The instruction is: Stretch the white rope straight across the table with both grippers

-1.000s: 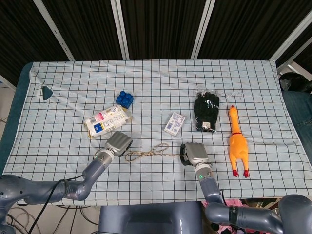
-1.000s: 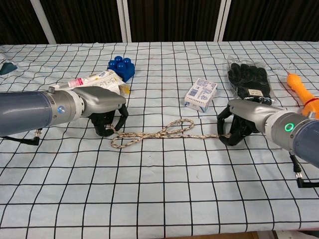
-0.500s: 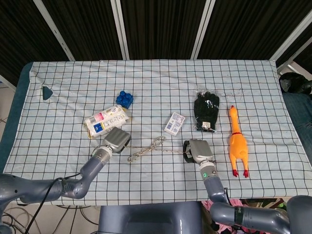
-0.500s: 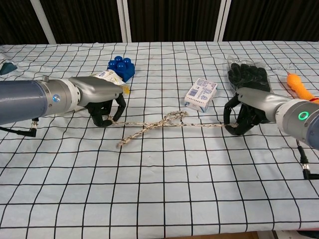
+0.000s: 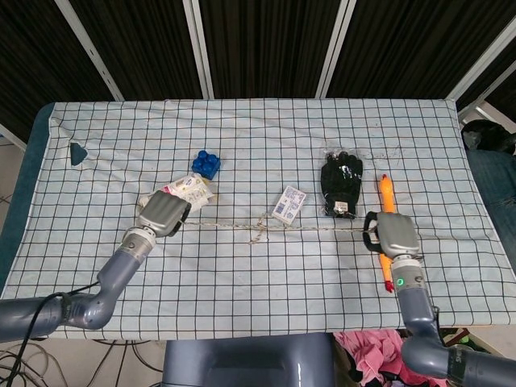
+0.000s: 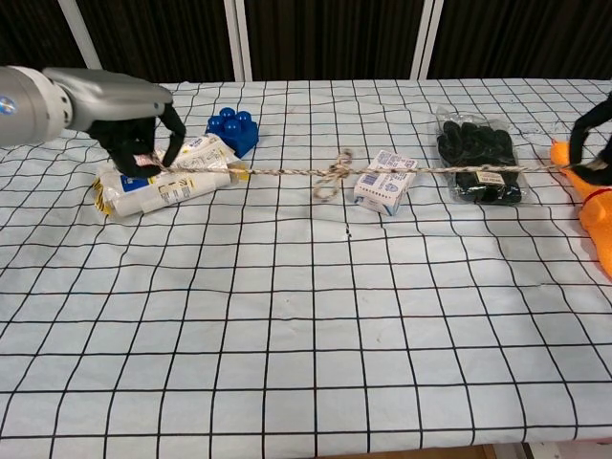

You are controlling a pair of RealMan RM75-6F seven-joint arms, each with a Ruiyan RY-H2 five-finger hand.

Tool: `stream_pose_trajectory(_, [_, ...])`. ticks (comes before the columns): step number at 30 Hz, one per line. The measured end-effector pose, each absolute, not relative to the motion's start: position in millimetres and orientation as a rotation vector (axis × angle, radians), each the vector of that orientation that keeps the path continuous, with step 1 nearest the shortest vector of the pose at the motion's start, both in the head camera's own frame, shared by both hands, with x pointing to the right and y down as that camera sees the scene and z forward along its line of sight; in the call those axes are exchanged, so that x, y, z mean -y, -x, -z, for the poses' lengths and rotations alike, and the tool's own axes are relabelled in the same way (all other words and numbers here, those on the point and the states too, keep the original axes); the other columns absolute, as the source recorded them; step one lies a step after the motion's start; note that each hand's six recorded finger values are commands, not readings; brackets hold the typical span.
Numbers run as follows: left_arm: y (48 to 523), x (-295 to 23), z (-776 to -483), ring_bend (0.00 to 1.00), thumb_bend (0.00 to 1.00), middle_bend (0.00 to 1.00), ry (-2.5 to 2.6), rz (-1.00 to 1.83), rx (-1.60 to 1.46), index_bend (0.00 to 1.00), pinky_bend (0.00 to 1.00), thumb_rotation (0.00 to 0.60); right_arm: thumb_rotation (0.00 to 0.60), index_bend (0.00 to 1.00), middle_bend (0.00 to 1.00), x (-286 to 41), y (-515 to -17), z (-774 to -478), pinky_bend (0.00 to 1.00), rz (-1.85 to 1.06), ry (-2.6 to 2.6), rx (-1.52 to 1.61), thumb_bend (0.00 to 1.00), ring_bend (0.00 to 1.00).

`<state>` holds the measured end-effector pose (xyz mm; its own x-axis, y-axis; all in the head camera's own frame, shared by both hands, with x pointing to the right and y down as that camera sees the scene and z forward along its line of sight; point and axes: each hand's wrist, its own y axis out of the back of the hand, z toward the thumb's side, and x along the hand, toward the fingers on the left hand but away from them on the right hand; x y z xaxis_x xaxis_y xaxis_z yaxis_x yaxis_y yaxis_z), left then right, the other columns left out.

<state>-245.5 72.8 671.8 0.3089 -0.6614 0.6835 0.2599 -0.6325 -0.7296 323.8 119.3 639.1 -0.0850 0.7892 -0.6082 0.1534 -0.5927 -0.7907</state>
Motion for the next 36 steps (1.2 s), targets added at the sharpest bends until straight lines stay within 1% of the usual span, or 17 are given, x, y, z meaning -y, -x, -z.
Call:
stream_pose_trajectory(5, [288.9,-63.2,-652.0,0.92,0.51,0.97,1.737,1.497,-0.441,0.66,0.82,0.600,0.600,0.59,1.00,-109.2,-368.1,-627.7,1.00,-1.792,1.629,1.062,0.51,1.00])
stream_pose_trajectory(10, [323.9,-66.1,-648.6,0.92,0.51,0.97,1.728,1.559,-0.471,0.66,0.82,0.600,0.600,0.59,1.00,-106.8,-398.8,-629.7,1.00,-1.857,1.595,1.086,0.51,1.00])
stream_pose_trajectory(19, [351.9,-84.1,-660.6,0.92,0.51,0.97,1.790,1.589,-0.488,0.66,0.82,0.600,0.600,0.59,1.00,-108.2,-435.6,-646.1,1.00,-1.948,1.574,1.097,0.50,1.00])
stream_pose_trajectory(23, [360.0,-97.3,-674.3,0.92,0.51,0.97,1.810,1.602,-0.451,0.66,0.82,0.600,0.600,0.59,1.00,-109.9,-444.6,-655.7,1.00,-1.979,1.573,1.101,0.50,1.00])
stream_pose_trajectory(29, [366.3,-108.1,-692.6,0.92,0.51,0.96,1.811,1.625,-0.418,0.64,0.82,0.600,0.600,0.59,1.00,-109.8,-460.8,-667.2,1.00,-2.026,1.547,1.115,0.50,1.00])
stream_pose_trajectory(31, [367.1,-110.6,-698.1,0.91,0.50,0.96,1.810,1.632,-0.412,0.62,0.82,0.600,0.600,0.59,1.00,-110.2,-465.6,-671.1,1.00,-2.042,1.540,1.116,0.48,1.00])
stream_pose_trajectory(33, [367.4,-114.4,-704.8,0.91,0.48,0.96,1.816,1.640,-0.406,0.57,0.81,0.600,0.600,0.58,1.00,-112.0,-467.9,-675.4,1.00,-2.056,1.544,1.110,0.45,1.00])
stream_pose_trajectory(34, [367.4,-116.0,-707.4,0.91,0.46,0.95,1.819,1.643,-0.403,0.52,0.81,0.600,0.600,0.55,1.00,-113.1,-468.8,-677.0,1.00,-2.062,1.546,1.106,0.42,1.00])
stream_pose_trajectory(36, [366.5,-119.4,-712.6,0.91,0.37,0.95,1.828,1.646,-0.395,0.42,0.81,0.600,0.600,0.46,1.00,-115.6,-470.4,-680.5,1.00,-2.077,1.555,1.091,0.33,1.00])
